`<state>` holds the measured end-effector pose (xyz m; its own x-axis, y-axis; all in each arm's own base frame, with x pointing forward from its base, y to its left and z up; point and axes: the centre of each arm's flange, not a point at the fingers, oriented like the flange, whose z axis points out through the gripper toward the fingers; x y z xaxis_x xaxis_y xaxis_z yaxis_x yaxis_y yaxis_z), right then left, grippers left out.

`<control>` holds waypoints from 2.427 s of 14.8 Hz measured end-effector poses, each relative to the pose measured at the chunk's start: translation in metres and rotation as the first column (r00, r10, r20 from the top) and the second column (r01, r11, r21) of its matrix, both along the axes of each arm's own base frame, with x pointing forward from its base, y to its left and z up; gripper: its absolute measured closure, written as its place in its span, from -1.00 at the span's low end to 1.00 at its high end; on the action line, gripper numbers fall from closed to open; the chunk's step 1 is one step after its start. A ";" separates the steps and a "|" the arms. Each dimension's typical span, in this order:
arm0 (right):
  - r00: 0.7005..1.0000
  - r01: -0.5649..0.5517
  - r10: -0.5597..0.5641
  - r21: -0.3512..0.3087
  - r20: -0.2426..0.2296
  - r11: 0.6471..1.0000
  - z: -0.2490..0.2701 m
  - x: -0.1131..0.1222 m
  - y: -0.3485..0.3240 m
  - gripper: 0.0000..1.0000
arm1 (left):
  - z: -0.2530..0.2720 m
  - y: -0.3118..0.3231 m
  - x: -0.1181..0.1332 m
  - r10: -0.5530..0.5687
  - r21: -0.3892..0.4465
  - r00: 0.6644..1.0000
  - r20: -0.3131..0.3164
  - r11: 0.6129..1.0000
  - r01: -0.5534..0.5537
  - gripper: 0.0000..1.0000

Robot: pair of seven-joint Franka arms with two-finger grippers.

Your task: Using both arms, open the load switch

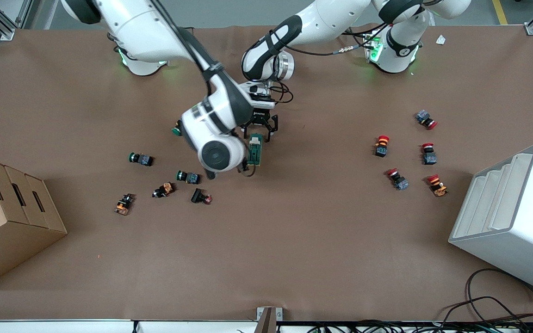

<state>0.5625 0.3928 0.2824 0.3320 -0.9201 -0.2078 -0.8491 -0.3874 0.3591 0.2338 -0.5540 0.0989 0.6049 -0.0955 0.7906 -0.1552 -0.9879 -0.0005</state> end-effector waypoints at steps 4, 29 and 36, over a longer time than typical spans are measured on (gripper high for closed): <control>0.966 -0.236 0.227 0.057 0.125 0.970 0.060 0.061 -0.097 -1.00 | 0.006 -0.001 0.003 0.010 -0.009 1.000 0.002 1.000 -0.010 -0.99; 0.445 -0.894 0.825 0.116 0.348 0.433 0.282 0.066 -0.432 -1.00 | 0.428 0.129 0.274 0.382 0.199 0.763 -0.522 0.924 -0.326 -1.00; 0.438 -0.898 0.833 0.123 0.337 0.422 0.312 0.036 -0.421 -1.00 | 0.504 0.313 0.340 0.268 0.183 0.675 -0.687 0.963 -0.196 -1.00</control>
<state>0.5989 -0.0278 0.5946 0.9799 -0.0378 -0.1957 -0.0382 -0.9993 0.0015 0.5739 -0.2410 0.6030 0.9892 0.0793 0.1230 0.0889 -0.9932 -0.0747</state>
